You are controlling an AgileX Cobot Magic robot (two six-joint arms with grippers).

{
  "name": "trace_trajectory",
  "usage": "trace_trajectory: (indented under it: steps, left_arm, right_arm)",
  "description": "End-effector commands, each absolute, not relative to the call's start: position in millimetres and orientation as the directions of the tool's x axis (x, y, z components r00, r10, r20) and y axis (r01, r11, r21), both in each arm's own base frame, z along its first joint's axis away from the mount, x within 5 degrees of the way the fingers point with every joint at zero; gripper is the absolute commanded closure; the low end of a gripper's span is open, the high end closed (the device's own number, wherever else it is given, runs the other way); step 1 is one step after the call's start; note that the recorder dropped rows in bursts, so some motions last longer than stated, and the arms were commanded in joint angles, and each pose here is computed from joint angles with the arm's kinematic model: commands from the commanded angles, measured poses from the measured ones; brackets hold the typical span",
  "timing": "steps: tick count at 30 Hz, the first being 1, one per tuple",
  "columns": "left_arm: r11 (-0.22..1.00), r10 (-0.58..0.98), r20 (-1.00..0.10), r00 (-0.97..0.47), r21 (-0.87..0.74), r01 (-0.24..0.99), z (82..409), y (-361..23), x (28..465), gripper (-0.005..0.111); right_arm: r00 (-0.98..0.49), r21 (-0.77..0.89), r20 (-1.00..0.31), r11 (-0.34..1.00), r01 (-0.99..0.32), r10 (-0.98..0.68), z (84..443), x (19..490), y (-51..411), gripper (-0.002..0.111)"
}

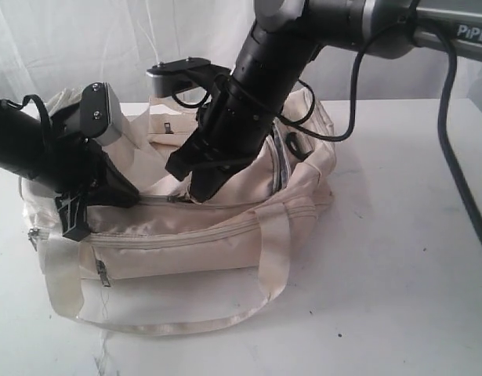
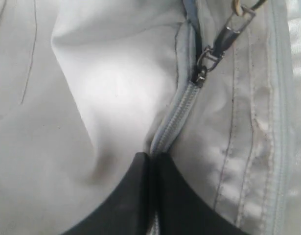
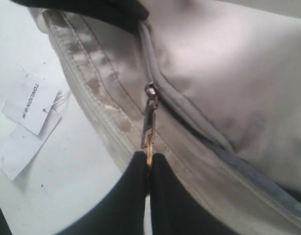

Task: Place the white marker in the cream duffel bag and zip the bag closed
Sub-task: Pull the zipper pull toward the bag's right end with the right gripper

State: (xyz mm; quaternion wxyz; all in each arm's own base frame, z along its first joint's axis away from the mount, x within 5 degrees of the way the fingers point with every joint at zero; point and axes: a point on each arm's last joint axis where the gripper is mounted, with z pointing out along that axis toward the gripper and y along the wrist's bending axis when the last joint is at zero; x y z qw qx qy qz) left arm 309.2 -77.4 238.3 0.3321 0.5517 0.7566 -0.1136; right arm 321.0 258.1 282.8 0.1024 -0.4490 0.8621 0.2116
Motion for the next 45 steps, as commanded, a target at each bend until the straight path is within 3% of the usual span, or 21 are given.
trace_trajectory:
  steps: [1, 11, 20, 27, 45]
  left_arm:
    - [0.405, 0.747, -0.637, -0.192, 0.206, 0.891, 248, -75, 304, 0.107]
    - [0.429, 0.728, -0.659, -0.191, 0.221, 0.876, 264, -75, 297, 0.107]
    - [0.434, 0.722, -0.662, -0.199, 0.211, 0.876, 265, -75, 296, 0.107]
    - [0.4, 0.716, -0.667, -0.204, 0.153, 0.904, 264, -78, 290, 0.107]
    - [0.397, 0.709, -0.67, -0.22, 0.12, 0.91, 264, -79, 288, 0.107]
  right_arm:
    - [-0.612, 0.243, -0.37, 0.562, -0.79, -0.699, 294, 330, 235, 0.108]
    - [-0.718, 0.041, -0.272, 0.738, -0.673, -0.64, 285, 366, 173, 0.108]
    - [-0.808, 0.014, -0.262, 0.835, -0.55, -0.527, 285, 388, 115, 0.108]
    - [-0.831, 0.011, -0.261, 0.86, -0.511, -0.49, 285, 392, 97, 0.108]
    - [-0.7, -0.079, -0.579, 0.883, -0.462, -0.418, 298, 423, 103, 0.108]
